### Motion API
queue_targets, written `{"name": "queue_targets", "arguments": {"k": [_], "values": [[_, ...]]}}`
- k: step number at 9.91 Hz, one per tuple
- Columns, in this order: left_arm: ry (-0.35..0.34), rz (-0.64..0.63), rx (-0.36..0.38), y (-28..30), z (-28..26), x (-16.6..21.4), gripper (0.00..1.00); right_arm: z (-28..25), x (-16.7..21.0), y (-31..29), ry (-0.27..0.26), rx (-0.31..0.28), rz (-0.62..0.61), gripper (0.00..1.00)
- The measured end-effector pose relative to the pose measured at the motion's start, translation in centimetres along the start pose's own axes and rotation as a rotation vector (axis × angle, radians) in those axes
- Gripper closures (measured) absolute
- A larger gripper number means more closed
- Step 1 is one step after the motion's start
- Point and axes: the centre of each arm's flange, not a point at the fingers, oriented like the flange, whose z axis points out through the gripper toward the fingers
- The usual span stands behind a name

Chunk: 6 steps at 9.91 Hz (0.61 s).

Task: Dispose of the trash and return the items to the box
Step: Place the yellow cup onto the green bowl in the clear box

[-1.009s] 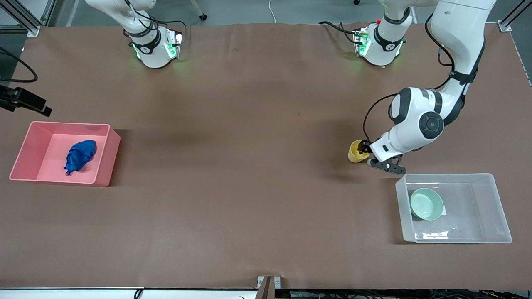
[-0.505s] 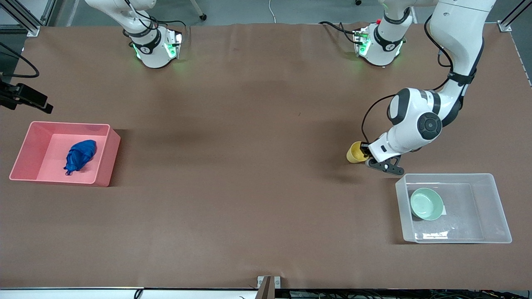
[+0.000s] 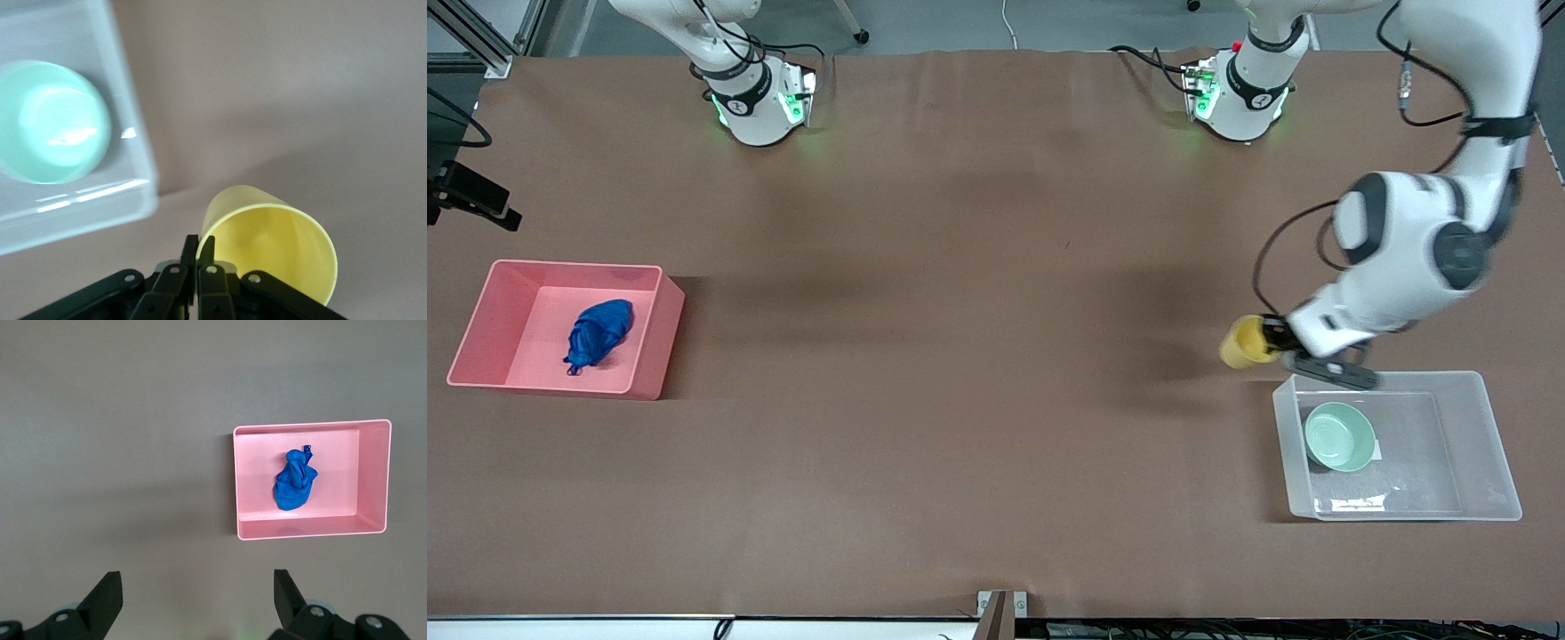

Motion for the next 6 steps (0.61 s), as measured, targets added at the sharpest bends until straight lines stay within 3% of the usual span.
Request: {"name": "queue_targets", "arguments": {"k": [3, 6], "values": [[0.054, -0.051, 0.070, -9.8, -2.7, 2.3, 0.97, 0.2, -0.2, 0.0, -0.016, -0.004, -0.002, 0.00], [-0.005, -0.061, 0.095, -13.5, 4.2, 5.0, 0.97, 0.2, -0.2, 0.0, -0.017, -0.004, -0.001, 0.00]]}}
